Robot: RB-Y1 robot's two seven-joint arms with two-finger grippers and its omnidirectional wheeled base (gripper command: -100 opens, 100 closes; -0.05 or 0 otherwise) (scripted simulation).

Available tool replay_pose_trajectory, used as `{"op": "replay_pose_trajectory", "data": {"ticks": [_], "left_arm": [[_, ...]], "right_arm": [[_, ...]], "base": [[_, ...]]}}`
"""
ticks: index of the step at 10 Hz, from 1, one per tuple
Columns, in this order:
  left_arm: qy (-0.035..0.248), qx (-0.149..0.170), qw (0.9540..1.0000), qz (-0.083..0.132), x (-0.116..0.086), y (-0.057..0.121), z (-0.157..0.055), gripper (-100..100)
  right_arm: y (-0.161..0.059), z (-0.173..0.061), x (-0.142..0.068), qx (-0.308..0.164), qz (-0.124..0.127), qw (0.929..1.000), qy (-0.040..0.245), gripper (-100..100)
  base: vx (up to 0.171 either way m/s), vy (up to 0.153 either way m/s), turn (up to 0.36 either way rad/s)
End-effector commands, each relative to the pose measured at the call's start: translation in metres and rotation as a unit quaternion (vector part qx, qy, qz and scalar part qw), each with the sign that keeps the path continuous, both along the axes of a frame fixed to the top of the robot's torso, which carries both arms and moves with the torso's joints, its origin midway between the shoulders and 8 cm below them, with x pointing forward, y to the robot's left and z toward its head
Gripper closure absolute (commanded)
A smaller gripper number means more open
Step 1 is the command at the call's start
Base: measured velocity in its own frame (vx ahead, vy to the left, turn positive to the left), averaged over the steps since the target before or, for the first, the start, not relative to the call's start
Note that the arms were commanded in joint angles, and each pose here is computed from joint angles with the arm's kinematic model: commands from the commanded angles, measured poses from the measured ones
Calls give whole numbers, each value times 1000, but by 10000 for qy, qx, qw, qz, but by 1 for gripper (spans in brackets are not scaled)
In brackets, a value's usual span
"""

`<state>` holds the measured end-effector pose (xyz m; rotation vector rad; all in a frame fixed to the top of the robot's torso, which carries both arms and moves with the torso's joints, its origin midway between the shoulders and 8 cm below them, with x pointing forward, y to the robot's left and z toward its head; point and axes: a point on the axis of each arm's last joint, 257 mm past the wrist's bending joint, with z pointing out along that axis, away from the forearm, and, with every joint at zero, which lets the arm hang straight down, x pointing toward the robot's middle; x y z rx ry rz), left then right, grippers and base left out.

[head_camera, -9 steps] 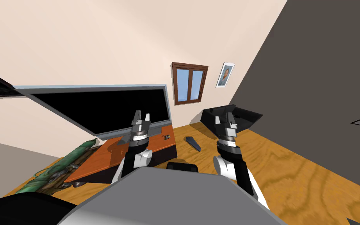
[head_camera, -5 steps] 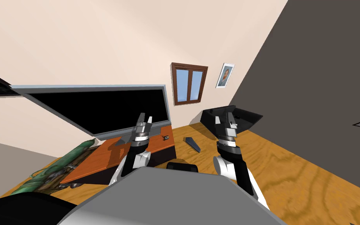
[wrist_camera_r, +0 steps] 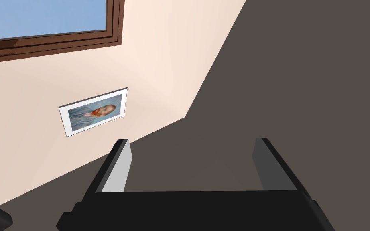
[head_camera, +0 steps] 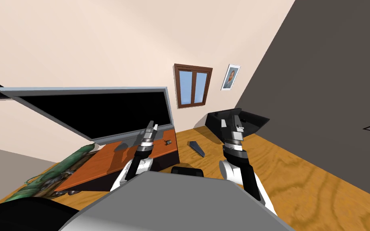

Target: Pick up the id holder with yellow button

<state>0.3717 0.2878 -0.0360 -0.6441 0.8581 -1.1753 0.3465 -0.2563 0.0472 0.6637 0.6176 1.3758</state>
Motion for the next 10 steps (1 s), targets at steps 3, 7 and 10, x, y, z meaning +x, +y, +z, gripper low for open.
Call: {"op": "replay_pose_trajectory", "data": {"ticks": [3, 7, 10], "left_arm": [[499, 225, 9984, 122, 9, 18, -47, -100], [974, 420, 9941, 240, 13, 37, -90, -100], [1374, 610, 9881, 333, 14, 57, -127, -100]], "right_arm": [[0, 0, 0, 0, 0, 10000, 0, 0], [0, 0, 0, 0, 0, 10000, 0, 0], [0, 0, 0, 0, 0, 10000, 0, 0]], "base": [[15, -29, -21], [18, -27, -28], [19, -18, -51]]}}
